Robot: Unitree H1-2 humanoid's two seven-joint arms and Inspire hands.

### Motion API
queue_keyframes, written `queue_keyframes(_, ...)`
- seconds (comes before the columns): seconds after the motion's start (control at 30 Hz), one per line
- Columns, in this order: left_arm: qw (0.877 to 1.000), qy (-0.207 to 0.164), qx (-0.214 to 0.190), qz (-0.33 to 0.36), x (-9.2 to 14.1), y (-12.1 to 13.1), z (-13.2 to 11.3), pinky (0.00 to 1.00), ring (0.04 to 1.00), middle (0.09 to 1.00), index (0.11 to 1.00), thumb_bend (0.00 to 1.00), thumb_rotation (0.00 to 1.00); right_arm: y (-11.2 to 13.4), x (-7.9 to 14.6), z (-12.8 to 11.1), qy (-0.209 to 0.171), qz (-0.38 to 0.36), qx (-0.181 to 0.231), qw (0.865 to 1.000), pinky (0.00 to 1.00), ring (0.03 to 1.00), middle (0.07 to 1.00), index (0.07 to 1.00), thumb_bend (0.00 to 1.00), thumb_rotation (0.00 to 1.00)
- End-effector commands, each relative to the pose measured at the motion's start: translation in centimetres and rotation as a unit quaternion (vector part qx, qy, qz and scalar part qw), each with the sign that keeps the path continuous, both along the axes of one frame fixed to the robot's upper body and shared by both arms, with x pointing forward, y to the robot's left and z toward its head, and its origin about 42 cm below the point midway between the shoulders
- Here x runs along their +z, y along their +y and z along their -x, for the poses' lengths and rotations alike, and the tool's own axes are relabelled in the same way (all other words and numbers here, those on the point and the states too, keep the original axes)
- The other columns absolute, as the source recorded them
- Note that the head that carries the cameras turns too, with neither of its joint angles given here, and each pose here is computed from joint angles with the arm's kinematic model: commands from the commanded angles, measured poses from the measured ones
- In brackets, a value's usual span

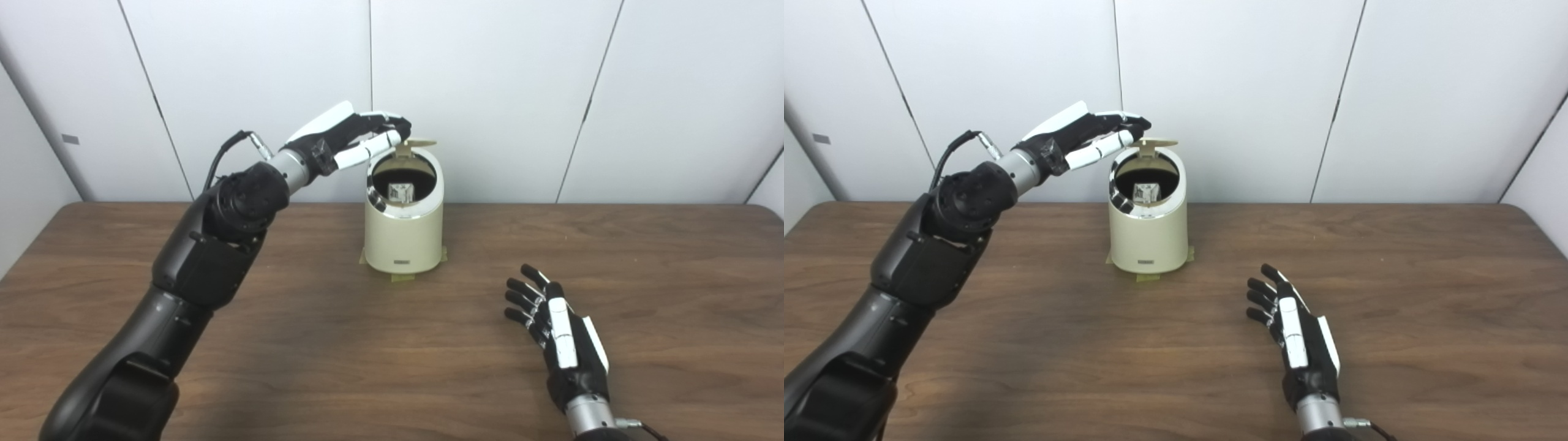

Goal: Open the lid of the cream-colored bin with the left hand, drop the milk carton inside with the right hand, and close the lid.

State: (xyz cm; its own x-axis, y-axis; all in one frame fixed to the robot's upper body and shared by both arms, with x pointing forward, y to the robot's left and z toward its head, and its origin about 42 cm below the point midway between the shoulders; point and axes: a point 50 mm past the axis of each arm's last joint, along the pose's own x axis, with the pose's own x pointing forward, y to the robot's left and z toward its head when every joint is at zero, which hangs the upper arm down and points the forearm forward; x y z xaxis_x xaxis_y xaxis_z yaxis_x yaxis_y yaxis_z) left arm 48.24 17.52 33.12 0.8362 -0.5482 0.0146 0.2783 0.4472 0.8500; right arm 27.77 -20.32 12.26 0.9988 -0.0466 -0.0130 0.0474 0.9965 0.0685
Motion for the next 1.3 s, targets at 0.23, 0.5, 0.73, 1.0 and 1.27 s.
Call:
queue_keyframes(0.23,0.981,-0.130,-0.030,-0.144,3.0,0.2,1.3,0.77,0.839,0.848,0.857,0.55,1.00,0.1,0.9,-0.6,-0.028,0.008,-0.002,1.000,0.70,0.789,0.789,0.858,0.49,0.98)
queue_keyframes(0.5,0.940,-0.189,-0.059,-0.279,1.7,-0.3,2.1,0.85,0.849,0.829,0.840,0.55,1.00,-0.2,1.3,-0.8,-0.036,0.004,-0.008,0.999,0.68,0.785,0.783,0.858,0.48,0.97)
queue_keyframes(0.73,0.919,-0.191,-0.077,-0.337,0.0,-0.8,2.6,0.90,0.866,0.837,0.838,0.56,1.00,-0.2,1.2,-0.6,-0.036,0.009,-0.009,0.999,0.67,0.777,0.775,0.856,0.46,0.98)
queue_keyframes(1.0,0.902,-0.193,-0.088,-0.376,-1.5,-1.6,3.6,0.93,0.878,0.848,0.848,0.56,1.00,-0.3,1.0,-0.5,-0.038,0.011,-0.010,0.999,0.67,0.776,0.772,0.857,0.44,0.99)
queue_keyframes(1.27,0.876,-0.179,-0.084,-0.439,-2.7,-2.5,3.9,0.96,0.904,0.864,0.861,0.57,1.00,0.0,1.0,-0.3,-0.038,0.009,-0.011,0.999,0.67,0.776,0.772,0.859,0.45,0.97)
